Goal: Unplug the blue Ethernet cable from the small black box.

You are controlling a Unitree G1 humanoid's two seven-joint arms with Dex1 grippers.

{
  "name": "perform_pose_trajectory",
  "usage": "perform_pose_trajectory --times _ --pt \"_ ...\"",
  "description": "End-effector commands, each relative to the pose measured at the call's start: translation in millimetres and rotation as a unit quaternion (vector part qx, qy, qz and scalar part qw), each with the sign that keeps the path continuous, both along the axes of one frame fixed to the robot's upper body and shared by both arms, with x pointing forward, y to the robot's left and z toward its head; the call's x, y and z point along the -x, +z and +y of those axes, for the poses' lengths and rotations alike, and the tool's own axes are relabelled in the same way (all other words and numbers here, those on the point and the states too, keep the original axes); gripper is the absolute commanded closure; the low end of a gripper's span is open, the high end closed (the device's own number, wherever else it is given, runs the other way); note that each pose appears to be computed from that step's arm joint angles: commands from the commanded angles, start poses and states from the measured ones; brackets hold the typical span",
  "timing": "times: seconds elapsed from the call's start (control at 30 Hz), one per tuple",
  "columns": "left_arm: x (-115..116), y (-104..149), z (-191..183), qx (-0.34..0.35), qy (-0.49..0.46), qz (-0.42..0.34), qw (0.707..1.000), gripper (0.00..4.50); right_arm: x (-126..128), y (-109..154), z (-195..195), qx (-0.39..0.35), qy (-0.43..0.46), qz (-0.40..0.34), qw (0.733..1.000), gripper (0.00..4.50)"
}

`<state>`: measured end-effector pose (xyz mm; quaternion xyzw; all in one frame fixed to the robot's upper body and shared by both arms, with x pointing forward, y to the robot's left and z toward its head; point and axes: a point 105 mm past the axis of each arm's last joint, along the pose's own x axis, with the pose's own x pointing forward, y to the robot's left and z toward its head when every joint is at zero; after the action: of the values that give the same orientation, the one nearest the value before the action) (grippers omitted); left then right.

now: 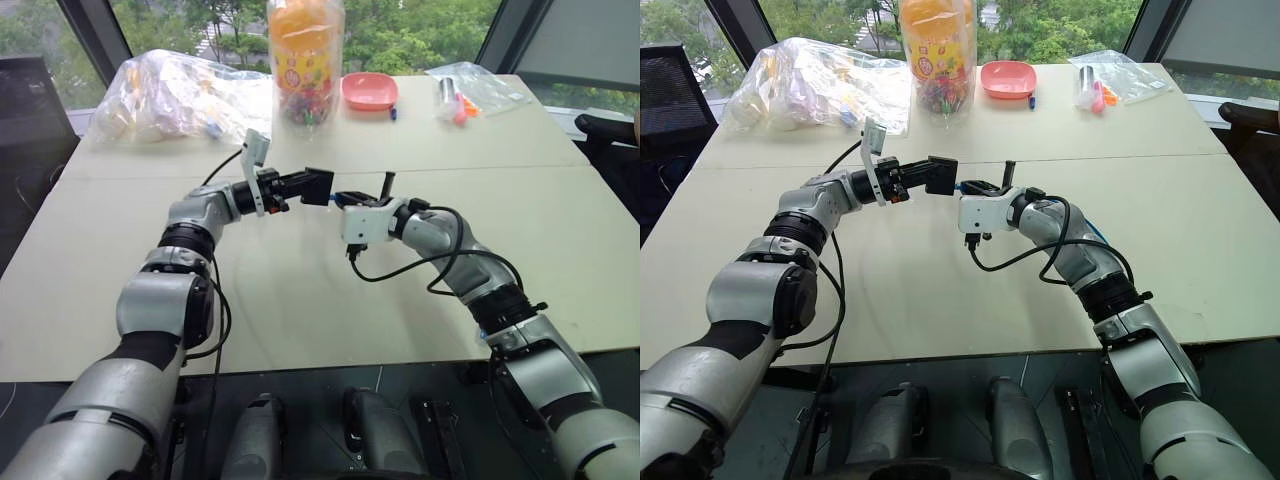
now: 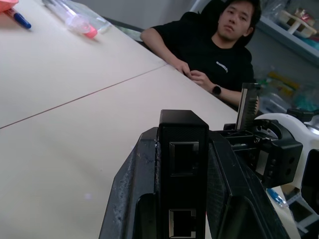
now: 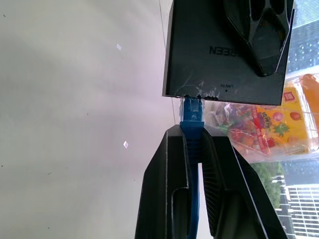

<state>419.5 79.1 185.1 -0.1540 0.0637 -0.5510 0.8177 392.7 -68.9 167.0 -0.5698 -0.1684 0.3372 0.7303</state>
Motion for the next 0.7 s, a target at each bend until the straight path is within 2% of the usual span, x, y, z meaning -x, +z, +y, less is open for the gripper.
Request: perform_pose_trajectory --times 0.03,0.07,0.13,0.2,0.23,0.27,0.3,0.4,0.47,0.63,0.7 --pt "-3 8 4 -0.012 0.012 -0.023 1.000 3.97 8 19 5 -0.042 0.017 -0.005 0.999 3.61" --pt "-4 7 6 -0.009 0.015 -0.019 1.000 3.97 8 19 0 -0.058 0.004 0.002 0.998 3.27" --pt "-3 7 9 0.009 0.017 -0.009 1.000 3.97 7 19 -13 -0.113 -0.032 0.027 0.993 2.20" --pt "-3 10 12 0.038 0.018 0.004 0.999 3.97 10 16 -24 -0.231 -0.066 0.092 0.966 1.16" --pt "-2 12 14 0.057 0.016 0.013 0.998 3.97 15 15 -27 -0.313 -0.075 0.139 0.937 0.70" --pt "-1 13 15 0.070 0.015 0.018 0.997 3.97 18 13 -29 -0.363 -0.078 0.171 0.912 0.70" --pt "0 14 16 0.085 0.010 0.027 0.996 3.97 25 15 -27 -0.431 -0.069 0.211 0.875 0.70" --pt "10 18 19 0.146 -0.034 0.055 0.987 3.97 44 21 -23 -0.626 -0.015 0.320 0.711 0.70" --pt "13 20 21 0.180 -0.044 0.070 0.980 3.97 52 20 -19 -0.683 0.005 0.363 0.634 0.70" --pt "15 24 19 0.230 -0.051 0.090 0.968 3.97 59 24 -8 -0.757 0.045 0.414 0.504 0.70" --pt "16 25 16 0.245 -0.052 0.098 0.963 3.97 61 28 -1 -0.765 0.068 0.430 0.475 0.70"
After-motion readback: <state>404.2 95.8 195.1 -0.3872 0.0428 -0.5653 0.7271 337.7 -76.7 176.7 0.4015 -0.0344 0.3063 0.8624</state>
